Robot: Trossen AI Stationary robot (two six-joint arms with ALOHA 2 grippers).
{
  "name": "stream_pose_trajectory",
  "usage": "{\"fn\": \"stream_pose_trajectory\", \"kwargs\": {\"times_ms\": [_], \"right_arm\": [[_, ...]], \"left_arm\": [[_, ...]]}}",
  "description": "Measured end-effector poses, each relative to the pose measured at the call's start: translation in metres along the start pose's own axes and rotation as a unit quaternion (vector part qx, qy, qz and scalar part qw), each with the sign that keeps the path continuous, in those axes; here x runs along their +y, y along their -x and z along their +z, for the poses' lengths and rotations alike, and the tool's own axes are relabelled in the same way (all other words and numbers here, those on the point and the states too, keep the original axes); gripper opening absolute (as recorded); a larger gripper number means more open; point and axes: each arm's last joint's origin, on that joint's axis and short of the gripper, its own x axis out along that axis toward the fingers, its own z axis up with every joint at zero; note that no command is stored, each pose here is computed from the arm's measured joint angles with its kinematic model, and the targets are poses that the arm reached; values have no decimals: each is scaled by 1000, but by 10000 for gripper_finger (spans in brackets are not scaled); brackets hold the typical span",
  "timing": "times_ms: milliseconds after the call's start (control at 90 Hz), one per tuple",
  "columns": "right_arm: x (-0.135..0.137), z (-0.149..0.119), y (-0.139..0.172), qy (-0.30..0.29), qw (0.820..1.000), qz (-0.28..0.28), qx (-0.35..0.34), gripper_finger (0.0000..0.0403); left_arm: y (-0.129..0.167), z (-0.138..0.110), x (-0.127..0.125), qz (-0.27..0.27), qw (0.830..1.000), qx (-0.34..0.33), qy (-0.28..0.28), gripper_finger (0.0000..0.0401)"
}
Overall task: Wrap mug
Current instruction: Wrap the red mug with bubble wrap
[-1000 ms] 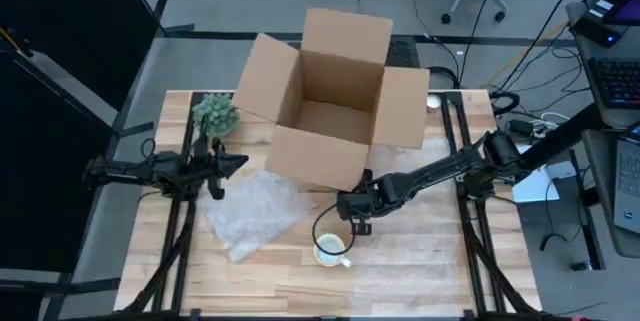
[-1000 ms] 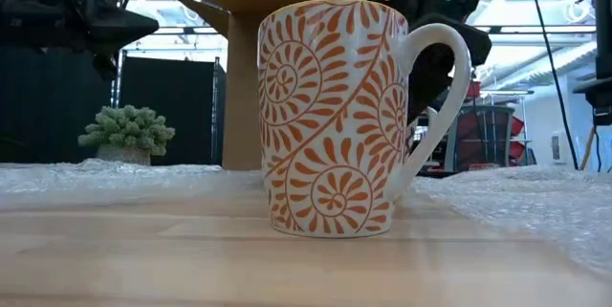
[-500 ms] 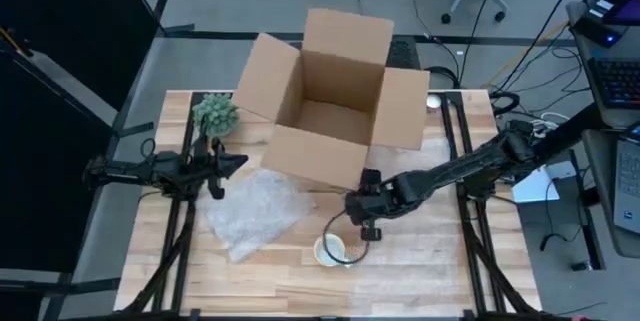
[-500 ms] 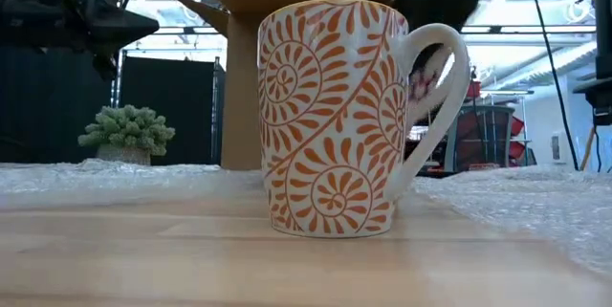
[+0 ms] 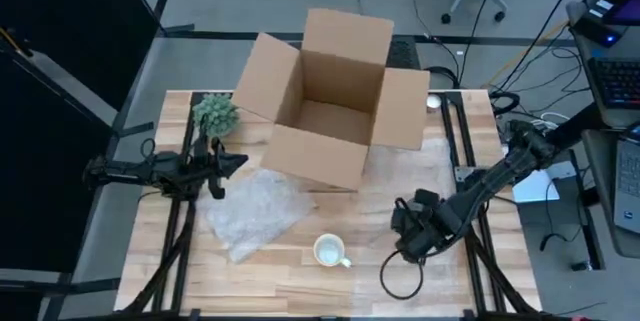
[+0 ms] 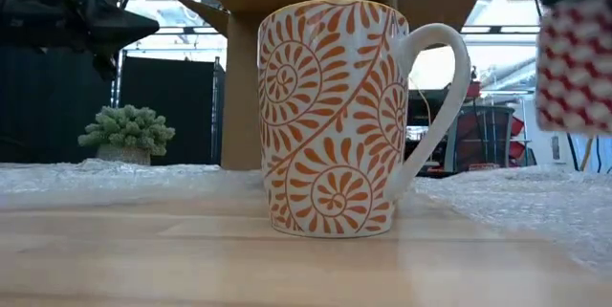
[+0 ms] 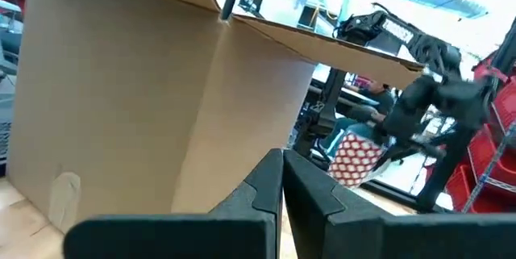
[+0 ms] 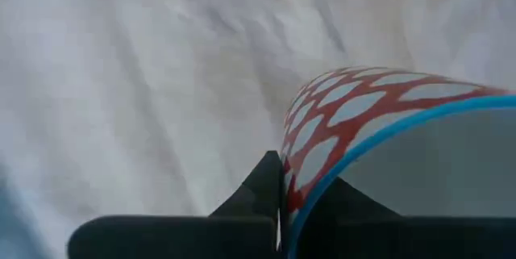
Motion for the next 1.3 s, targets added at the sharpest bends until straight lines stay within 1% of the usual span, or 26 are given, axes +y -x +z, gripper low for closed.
{"fn": "stream_pose_trajectory", "kwargs": {"times_ms": [111, 156, 189, 278, 589, 778, 911, 1056, 1200, 1300], "right_arm": [[-11, -10, -24, -19, 999, -13, 31, 3], [-16, -11, -30, -25, 999, -8, 46, 4], [-17, -10, -33, -28, 999, 2, 44, 4], [-18, -6, -33, -30, 999, 28, 29, 4], [-15, 4, -20, -13, 998, 58, 18, 5], [-20, 7, -39, -19, 998, 53, 25, 6], [-21, 8, -41, -27, 998, 58, 21, 11], [-20, 9, -41, -52, 997, 60, 20, 41], [-20, 9, -41, -54, 997, 60, 21, 94], [-20, 10, -34, -52, 997, 54, 25, 134]], "left_arm": [[0, 0, 0, 3, 1000, -1, 0, 0], [0, 0, 0, 7, 1000, -2, 0, 0], [0, 0, 0, 9, 1000, -3, 0, 0], [0, 0, 0, 9, 1000, -3, 1, 0], [0, 0, 1, 9, 1000, -3, 1, 0], [0, 0, 1, 11, 1000, -3, 1, 0], [0, 0, 1, 11, 1000, -3, 1, 0], [0, 0, 1, 11, 1000, -3, 1, 0], [0, 0, 1, 11, 1000, -3, 1, 0], [0, 0, 1, 11, 1000, -3, 3, 0]]}}
